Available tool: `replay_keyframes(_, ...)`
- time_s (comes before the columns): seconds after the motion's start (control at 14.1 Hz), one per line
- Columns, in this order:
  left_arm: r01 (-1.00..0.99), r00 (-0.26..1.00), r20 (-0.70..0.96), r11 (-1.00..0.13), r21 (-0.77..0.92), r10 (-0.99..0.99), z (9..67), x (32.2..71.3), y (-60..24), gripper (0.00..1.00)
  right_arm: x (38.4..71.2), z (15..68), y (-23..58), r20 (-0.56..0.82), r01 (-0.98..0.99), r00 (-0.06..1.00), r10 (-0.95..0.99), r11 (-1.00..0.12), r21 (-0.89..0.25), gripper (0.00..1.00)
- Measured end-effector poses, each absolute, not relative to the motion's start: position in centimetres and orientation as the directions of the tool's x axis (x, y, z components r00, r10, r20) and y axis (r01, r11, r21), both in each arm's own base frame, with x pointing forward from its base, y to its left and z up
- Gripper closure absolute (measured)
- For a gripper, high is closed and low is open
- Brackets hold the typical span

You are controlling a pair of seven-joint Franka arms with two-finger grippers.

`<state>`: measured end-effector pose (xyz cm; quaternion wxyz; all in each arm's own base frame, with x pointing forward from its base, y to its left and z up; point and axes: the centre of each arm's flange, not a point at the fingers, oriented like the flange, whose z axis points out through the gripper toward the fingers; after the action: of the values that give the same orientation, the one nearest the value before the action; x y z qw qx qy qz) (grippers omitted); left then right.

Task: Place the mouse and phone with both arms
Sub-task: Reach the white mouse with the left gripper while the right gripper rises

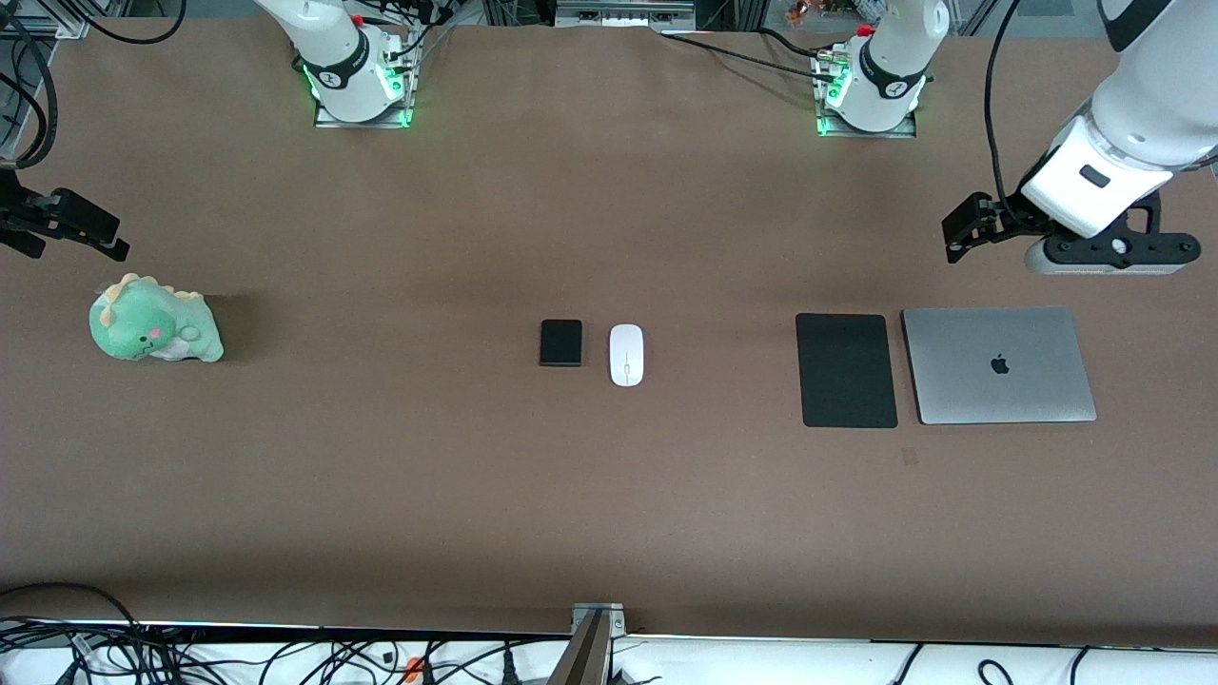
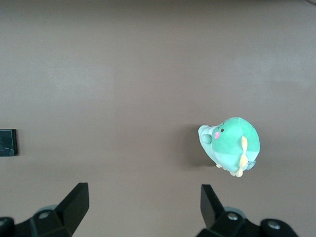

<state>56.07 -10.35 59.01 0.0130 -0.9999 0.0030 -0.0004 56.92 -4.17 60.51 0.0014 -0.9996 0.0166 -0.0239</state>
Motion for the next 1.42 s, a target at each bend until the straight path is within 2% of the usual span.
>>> replay_keyframes(0.42,-0.061,0.994,-0.089,-0.997,-0.053,-0.056,55.0,56.9,-12.4,0.0,57.6,57.2,-3.2,-0.028,-0.013,1.0,-0.013,-1.0,-0.006,0.0)
replay_keyframes(0.85,-0.007,0.982,-0.186,-0.998,0.063,-0.019,52.6,56.7,-15.0,0.0,58.9,51.9,-2.5,-0.137,-0.002,0.991,-0.001,-1.0,-0.008,0.0)
replay_keyframes(1.42,0.152,0.978,-0.173,-0.967,0.203,0.118,40.2,59.7,-28.6,0.0,59.8,48.5,-2.4,-0.195,-0.001,0.981,0.001,-1.0,-0.008,0.0)
